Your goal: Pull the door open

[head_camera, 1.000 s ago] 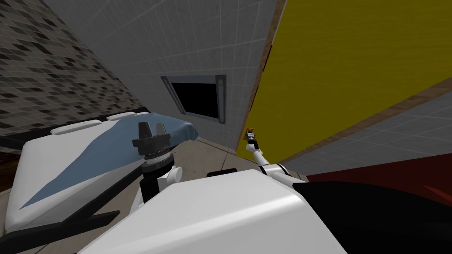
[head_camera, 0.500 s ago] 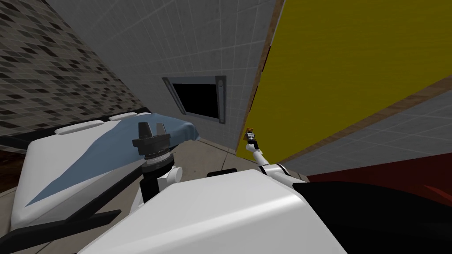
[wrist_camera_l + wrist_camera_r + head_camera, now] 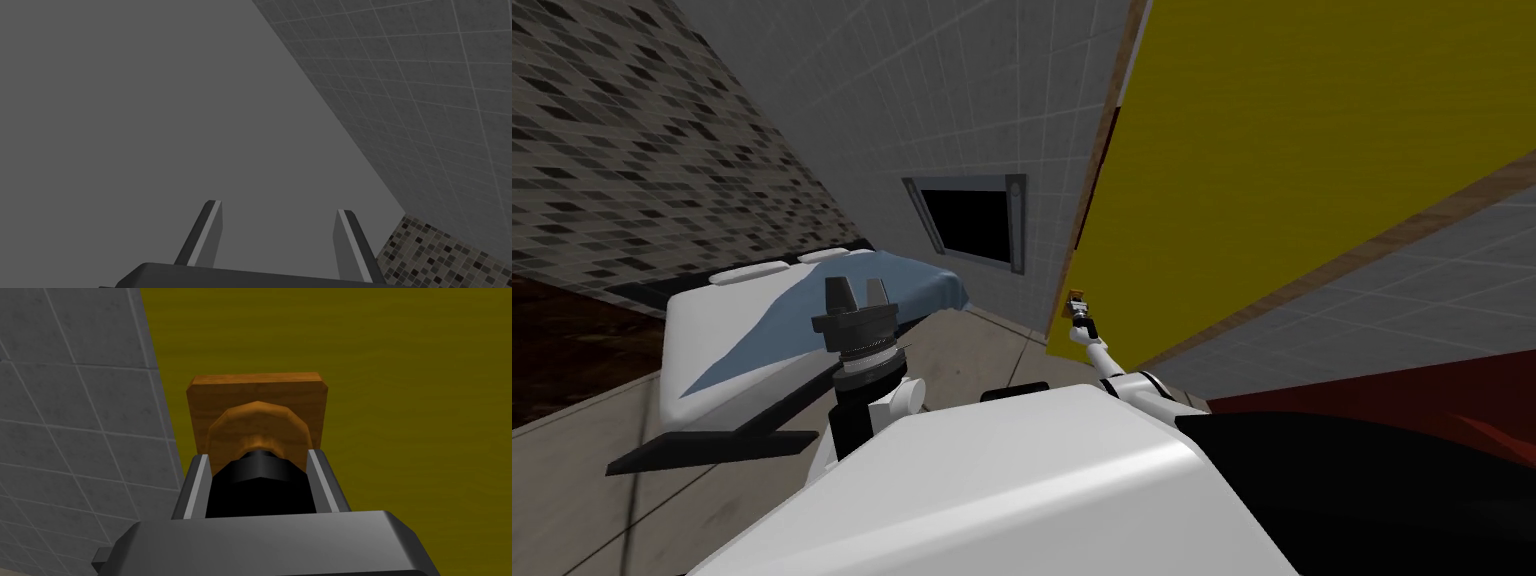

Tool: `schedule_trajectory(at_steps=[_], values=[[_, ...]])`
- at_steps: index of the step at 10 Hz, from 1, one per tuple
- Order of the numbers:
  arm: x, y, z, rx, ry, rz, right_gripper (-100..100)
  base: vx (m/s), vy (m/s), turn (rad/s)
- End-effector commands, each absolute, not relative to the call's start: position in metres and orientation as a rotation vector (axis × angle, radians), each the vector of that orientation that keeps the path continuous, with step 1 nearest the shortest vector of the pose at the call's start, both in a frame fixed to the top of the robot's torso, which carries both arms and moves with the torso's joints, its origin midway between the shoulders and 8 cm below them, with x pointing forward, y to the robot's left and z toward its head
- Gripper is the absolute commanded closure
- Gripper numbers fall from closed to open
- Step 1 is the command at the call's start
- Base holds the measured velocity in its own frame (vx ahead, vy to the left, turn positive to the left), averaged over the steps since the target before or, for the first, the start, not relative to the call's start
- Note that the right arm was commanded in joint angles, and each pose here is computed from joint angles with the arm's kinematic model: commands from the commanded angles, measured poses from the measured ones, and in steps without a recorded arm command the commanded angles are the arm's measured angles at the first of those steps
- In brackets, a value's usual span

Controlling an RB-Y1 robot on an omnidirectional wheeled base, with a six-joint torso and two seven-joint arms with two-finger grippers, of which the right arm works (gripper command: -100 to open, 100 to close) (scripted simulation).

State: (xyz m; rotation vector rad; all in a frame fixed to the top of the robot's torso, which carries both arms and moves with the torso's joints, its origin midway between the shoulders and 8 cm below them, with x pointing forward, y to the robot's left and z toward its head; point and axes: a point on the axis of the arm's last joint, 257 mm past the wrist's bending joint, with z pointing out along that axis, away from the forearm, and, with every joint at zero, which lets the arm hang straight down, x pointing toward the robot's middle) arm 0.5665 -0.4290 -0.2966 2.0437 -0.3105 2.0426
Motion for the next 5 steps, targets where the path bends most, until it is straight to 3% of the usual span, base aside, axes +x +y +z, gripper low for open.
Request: schedule_trajectory(at_steps=[1, 5], values=[[0.568, -0.423, -0.296, 2.057, -0.297, 2.061, 100, -0.216, -0.068, 0.122], [0.569, -0.412, -0.296, 2.087, -0.265, 2.087, 100, -0.265, -0.059, 0.125]])
